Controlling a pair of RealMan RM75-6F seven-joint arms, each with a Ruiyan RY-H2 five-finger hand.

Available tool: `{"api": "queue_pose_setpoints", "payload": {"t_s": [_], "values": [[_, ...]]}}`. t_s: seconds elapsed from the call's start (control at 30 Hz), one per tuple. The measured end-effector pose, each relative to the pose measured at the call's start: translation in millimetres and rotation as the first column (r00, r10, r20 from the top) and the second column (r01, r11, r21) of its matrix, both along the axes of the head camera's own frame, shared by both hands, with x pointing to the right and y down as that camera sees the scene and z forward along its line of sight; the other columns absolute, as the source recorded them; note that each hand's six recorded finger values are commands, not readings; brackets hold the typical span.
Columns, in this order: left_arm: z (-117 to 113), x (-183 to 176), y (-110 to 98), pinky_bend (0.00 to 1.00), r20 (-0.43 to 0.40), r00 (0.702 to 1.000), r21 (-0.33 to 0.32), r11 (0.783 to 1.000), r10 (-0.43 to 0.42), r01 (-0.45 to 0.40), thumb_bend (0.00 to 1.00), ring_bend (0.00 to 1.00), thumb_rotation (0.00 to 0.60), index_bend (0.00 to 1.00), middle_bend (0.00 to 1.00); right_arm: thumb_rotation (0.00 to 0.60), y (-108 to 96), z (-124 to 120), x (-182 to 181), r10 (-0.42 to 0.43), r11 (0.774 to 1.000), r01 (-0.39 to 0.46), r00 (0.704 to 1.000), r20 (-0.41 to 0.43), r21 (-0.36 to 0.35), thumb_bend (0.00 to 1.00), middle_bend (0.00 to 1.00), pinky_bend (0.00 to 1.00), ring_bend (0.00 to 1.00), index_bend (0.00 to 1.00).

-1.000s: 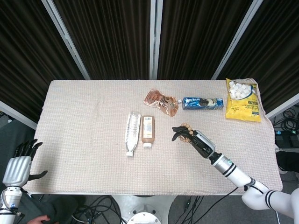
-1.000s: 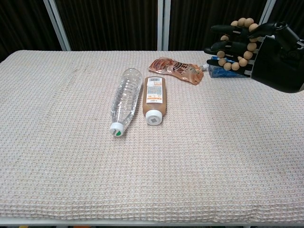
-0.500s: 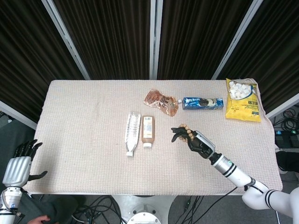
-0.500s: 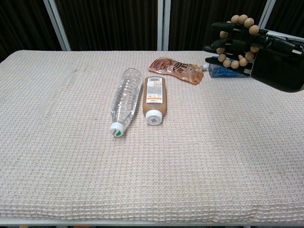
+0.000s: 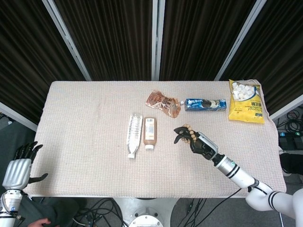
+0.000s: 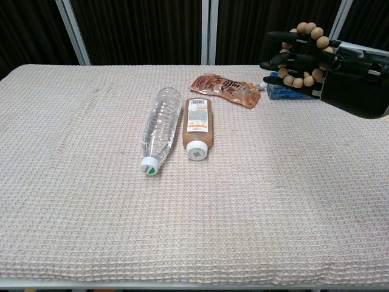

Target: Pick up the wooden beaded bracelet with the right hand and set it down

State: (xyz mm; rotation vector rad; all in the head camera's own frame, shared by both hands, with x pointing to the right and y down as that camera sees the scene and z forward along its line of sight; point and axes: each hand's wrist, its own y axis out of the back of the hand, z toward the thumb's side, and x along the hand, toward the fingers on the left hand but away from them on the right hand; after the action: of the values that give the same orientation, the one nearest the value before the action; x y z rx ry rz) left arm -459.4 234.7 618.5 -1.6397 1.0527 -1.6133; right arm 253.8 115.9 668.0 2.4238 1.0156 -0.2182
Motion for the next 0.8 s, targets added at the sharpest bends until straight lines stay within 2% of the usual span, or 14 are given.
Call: {"api": "queue_pose_setpoints", "payload": {"t_s": [0.1,0.17,0.2,0.23,0.3,0.37,0.47,0.67,0.8], "values": [[0,0,0,0.00,0.000,1.000,0.001,1.000,0.001,-0.001,0.00,0.00,0.600,0.14,0.06,0.583,0,-1,2,0.002,1.000,-0.002,1.000,-0.003,0.010,1.00,0.35,0.00,0.03,0.03],[1,1,-1,0.00,0.000,1.000,0.000,1.000,0.003,-0.003,0.00,0.00,0.600,0.14,0.06,0.443,0,-2,4,-0.006,1.000,0.006,1.000,-0.012,0.024,1.00,0.31,0.00,0.01,0.00],[1,1,-1,0.00,0.000,1.000,0.000,1.000,0.004,-0.004,0.00,0.00,0.600,0.14,0.06,0.368,0,-3,6,-0.012,0.999,0.013,1.000,-0.018,0.030,0.97,0.30,0.00,0.00,0.00],[1,1,-2,0.00,0.000,1.000,-0.001,1.000,0.005,-0.005,0.00,0.00,0.600,0.14,0.06,0.335,0,-3,8,-0.018,0.999,0.019,1.000,-0.024,0.033,0.91,0.29,0.00,0.00,0.00],[1,1,-2,0.00,0.001,1.000,-0.001,1.000,0.007,-0.007,0.00,0.00,0.600,0.14,0.06,0.295,0,-4,10,-0.023,0.999,0.024,0.999,-0.033,0.037,0.65,0.28,0.00,0.00,0.00],[2,2,-3,0.00,0.000,1.000,-0.001,1.000,0.007,-0.007,0.00,0.00,0.600,0.14,0.06,0.282,-1,-5,13,-0.025,0.999,0.026,0.999,-0.043,0.039,0.45,0.28,0.00,0.00,0.00],[2,2,-4,0.00,-0.001,1.000,-0.002,1.000,0.010,-0.010,0.00,0.00,0.600,0.14,0.06,0.280,-1,-7,16,-0.021,0.999,0.023,0.999,-0.048,0.038,0.27,0.29,0.00,0.00,0.00],[3,3,-4,0.00,0.000,1.000,-0.004,1.000,0.010,-0.010,0.00,0.00,0.600,0.14,0.06,0.280,-1,-6,22,-0.019,0.999,0.022,0.997,-0.079,0.040,0.12,0.29,0.00,0.00,0.00],[3,3,-4,0.00,0.000,1.000,-0.007,1.000,0.011,-0.011,0.00,0.00,0.600,0.14,0.06,0.281,-1,-5,29,-0.008,0.999,0.013,0.993,-0.116,0.044,0.10,0.29,0.00,0.00,0.00]]}}
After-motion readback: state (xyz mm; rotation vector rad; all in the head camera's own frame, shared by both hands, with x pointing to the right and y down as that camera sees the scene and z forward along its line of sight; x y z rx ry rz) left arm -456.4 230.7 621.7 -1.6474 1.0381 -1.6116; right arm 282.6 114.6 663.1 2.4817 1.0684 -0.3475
